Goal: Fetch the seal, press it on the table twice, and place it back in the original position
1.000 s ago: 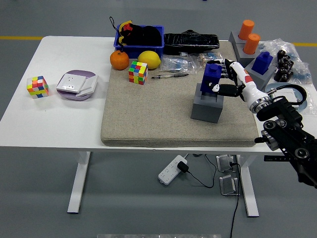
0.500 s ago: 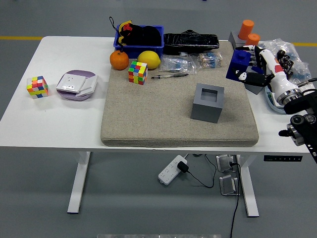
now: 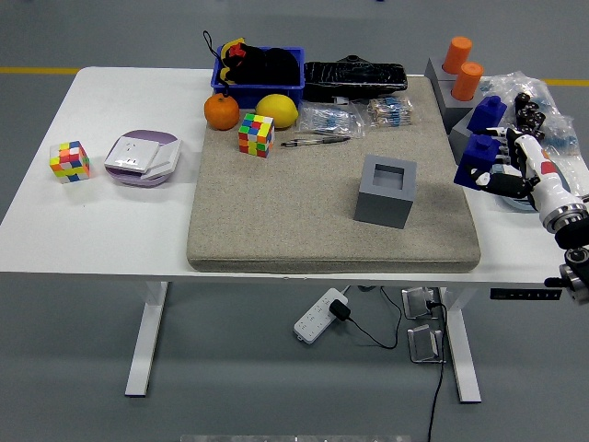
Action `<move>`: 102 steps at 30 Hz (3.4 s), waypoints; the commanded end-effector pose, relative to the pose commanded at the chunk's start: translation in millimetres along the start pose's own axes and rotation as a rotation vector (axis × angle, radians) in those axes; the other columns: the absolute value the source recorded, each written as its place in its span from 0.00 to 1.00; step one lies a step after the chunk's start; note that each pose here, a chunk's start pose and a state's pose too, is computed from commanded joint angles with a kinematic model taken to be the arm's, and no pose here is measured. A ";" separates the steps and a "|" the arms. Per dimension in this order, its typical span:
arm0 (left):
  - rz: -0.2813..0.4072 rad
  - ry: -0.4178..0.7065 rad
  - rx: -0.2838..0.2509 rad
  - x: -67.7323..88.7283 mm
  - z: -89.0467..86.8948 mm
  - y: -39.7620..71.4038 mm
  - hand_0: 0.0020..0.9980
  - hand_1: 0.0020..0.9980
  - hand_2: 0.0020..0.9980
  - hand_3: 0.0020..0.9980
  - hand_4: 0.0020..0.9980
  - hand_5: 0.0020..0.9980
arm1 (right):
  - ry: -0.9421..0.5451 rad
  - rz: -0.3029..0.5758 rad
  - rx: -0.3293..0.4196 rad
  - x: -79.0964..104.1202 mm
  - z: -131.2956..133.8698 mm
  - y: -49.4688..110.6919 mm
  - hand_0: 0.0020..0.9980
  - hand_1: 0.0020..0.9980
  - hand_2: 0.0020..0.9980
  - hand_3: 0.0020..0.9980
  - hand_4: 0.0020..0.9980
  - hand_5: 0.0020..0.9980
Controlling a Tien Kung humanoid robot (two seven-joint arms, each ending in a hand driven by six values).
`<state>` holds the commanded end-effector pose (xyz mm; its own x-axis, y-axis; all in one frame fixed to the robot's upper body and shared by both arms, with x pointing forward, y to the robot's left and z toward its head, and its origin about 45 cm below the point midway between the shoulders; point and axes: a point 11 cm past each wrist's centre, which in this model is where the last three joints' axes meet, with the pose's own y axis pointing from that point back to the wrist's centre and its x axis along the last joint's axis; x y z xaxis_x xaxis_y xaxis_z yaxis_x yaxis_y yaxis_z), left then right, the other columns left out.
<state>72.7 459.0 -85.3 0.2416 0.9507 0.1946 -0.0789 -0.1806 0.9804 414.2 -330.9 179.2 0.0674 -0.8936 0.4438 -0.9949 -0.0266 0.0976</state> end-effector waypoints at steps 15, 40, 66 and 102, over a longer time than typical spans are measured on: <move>-0.002 -0.009 0.005 -1.2 -2.0 -0.3 0.82 0.80 0.77 0.82 0.75 0.30 | -0.076 -0.040 -0.046 -42.6 23.3 8.8 0.53 0.40 0.41 0.44 0.55 0.00; 0.003 -0.025 0.009 2.3 -3.0 0.6 0.82 0.80 0.77 0.82 0.75 0.30 | -0.092 -0.072 -0.117 -58.4 54.7 20.7 0.53 0.39 0.41 0.44 0.56 0.00; 0.002 -0.013 0.005 1.9 -1.6 0.5 0.82 0.80 0.77 0.82 0.75 0.30 | -0.039 -0.042 0.121 -25.2 -46.5 -12.4 0.53 0.39 0.41 0.43 0.56 0.00; 0.007 -0.020 -0.003 5.4 3.8 1.6 0.82 0.80 0.77 0.82 0.75 0.30 | -0.004 -0.212 0.114 -89.3 -59.6 -27.0 0.53 0.39 0.40 0.43 0.57 0.00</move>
<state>77.6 462.9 -82.5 0.2605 0.9440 0.2024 -0.0838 -0.1868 0.9788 439.5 -223.6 190.1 0.2755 -0.8643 0.4209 -0.9606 -0.2639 0.0869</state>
